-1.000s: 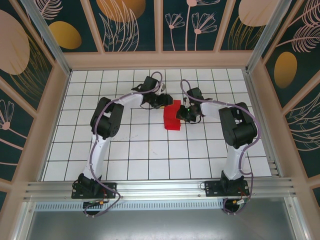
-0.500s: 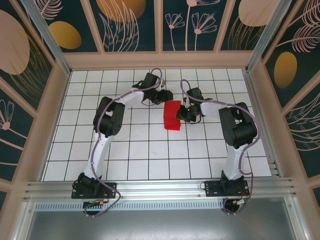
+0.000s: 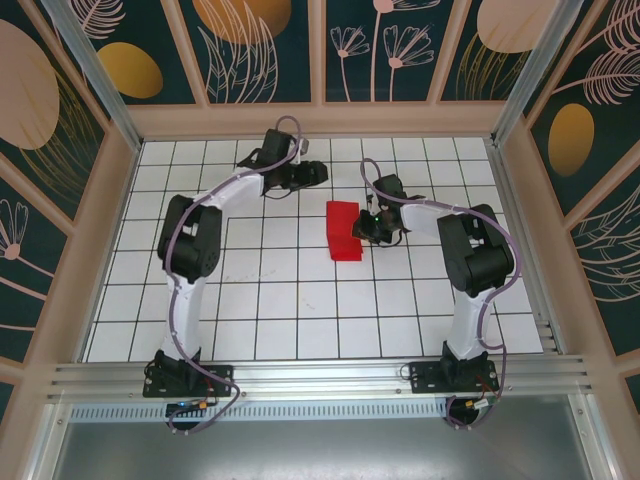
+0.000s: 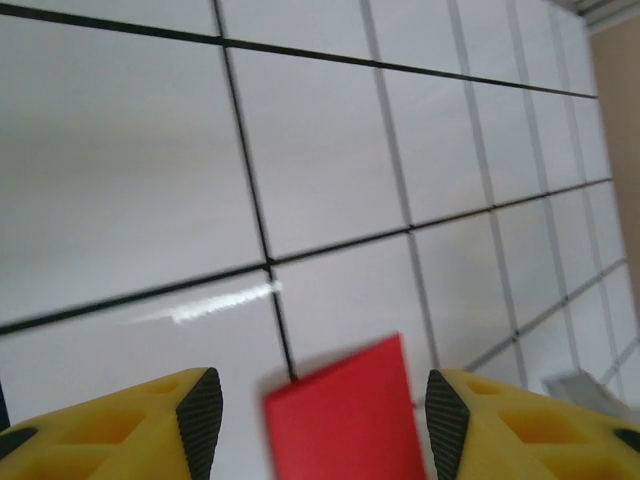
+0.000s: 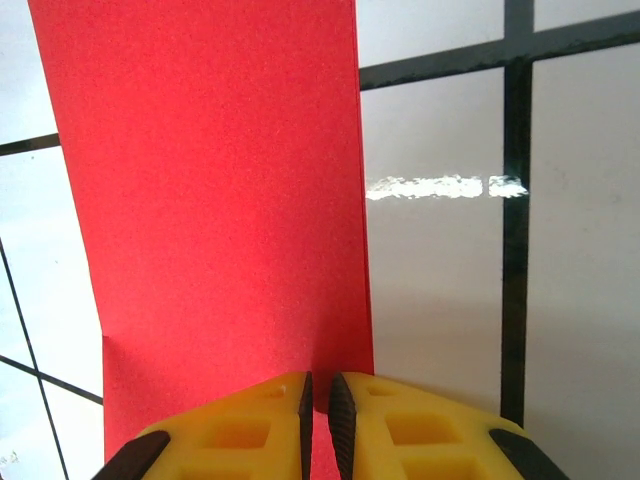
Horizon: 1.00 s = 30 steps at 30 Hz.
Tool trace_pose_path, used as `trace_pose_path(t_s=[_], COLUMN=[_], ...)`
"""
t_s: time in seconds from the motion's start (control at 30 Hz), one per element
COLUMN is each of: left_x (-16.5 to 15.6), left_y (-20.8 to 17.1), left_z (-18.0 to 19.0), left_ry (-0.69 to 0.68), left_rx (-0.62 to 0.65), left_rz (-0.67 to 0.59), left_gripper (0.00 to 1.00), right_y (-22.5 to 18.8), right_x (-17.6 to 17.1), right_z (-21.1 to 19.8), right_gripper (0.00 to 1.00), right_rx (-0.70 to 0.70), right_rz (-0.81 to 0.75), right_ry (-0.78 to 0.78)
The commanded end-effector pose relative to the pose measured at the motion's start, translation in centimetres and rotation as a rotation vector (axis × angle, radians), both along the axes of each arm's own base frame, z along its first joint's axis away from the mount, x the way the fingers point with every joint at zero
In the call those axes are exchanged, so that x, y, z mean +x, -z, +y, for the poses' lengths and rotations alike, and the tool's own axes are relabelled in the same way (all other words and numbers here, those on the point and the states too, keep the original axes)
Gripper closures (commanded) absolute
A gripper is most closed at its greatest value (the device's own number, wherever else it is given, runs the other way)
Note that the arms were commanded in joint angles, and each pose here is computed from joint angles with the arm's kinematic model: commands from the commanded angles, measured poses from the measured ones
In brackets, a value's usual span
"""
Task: Fold a paper plane with a square sheet of paper (fold left side to right side)
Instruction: First fold the square sheet of paper in half at the center of the table.
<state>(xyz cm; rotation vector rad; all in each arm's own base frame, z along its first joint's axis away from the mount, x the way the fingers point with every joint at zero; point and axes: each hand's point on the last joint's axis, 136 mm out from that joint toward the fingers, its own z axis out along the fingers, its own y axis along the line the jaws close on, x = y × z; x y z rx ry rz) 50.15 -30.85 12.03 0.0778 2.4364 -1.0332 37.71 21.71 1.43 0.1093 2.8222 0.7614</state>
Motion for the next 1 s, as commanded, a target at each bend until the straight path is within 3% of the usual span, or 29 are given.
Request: trace_pose_path(t_s=[0.0,0.23,0.73,0.97], left_x=[-3.2,-5.8,-6.6,-7.4], left_y=[-0.8,3.4,10.4,12.2], left_z=[-2.5,-5.5,-4.7,-4.2], left_ry=[0.098,0.148,0.117,0.121], left_rx=[-0.074,-0.064,0.031,0.085], left_rz=[-0.012,0.080,0.198,0.230], left_gripper=[0.43,0.43,0.44,0.45], right_y=[5.5,5.7,5.3,0.9], right_x=[-3.7,-3.7,-3.5,-1.1], right_z=[-2.5,-2.3,-1.6,0.2], right_gripper=[0.80,0.80,0.80,0.78], right_rx=[-0.169,-0.168,-0.146,-0.010], right_rz=[0.157,0.162,0.149,0.032], right_ry=[0.000,0.000,-0.009,-0.014])
